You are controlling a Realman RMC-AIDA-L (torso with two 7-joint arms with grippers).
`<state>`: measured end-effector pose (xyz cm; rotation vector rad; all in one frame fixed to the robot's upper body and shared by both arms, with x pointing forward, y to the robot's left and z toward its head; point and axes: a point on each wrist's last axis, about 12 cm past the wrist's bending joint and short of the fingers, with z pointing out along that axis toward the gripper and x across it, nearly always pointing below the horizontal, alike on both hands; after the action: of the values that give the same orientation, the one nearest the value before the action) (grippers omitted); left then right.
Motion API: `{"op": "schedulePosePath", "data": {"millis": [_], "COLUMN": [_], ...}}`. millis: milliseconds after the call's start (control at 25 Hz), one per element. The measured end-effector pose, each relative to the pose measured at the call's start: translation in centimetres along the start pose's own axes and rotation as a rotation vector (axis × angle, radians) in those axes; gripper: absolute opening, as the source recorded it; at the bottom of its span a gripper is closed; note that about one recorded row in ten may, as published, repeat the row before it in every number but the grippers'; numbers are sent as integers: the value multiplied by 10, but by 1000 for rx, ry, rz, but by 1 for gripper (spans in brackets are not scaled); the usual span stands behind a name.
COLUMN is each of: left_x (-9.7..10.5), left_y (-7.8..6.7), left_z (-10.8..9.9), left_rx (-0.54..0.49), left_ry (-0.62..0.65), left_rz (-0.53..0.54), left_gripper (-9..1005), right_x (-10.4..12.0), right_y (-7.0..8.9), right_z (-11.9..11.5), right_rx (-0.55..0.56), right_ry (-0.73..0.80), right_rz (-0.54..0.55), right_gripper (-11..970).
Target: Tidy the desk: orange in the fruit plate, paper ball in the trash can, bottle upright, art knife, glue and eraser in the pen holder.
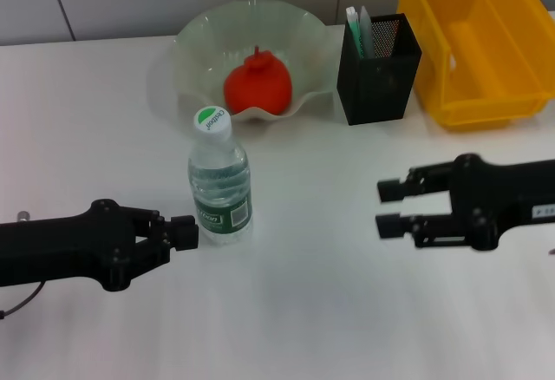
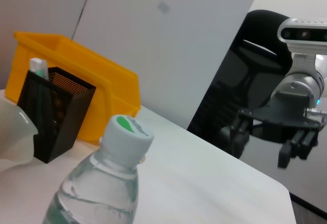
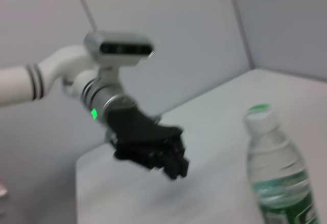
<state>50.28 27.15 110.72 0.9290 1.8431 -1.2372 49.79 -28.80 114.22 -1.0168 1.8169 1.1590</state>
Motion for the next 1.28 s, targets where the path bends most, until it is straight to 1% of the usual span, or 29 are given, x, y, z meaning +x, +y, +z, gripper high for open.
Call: {"op": "schedulePosePath", "data": {"millis": [80, 160, 280, 520, 600, 800, 960, 1080, 1280], "left_x": [0, -2, -6, -6, -5, -6, -8, -8, -8], "left_y": [0, 0, 0, 0, 1, 2, 2, 2, 3], "left_z": [0, -2, -3, -4, -4, -7, -7, -7, -7], "left_rx": [0, -9, -18, -22, -26, -40, -46, -49, -49], "left_ry": [0, -3, -5, -6, -9, -22, -24, -25, -25], "left_rz": [0, -9, -13, -25, -31, -38, -33, -34, -34], "left_gripper": [105, 105, 172, 305, 366, 561, 762, 799, 799], "right_x": [-1, -2, -3, -5, -4, -3, -2, -2, -2], "right_y": [0, -1, -1, -2, 0, 1, 2, 2, 3], "right_z": [-2, -4, -5, -7, -5, -1, 0, 2, 3], "right_rx": [7, 16, 23, 35, 23, 3, -2, -11, -16], "right_ry": [-9, -17, -21, -43, -38, -24, -21, -16, -11], "right_rz": [6, 10, 6, -1, 0, 4, 6, 10, 11], "right_gripper": [343, 424, 545, 766, 817, 817, 818, 818, 818]}}
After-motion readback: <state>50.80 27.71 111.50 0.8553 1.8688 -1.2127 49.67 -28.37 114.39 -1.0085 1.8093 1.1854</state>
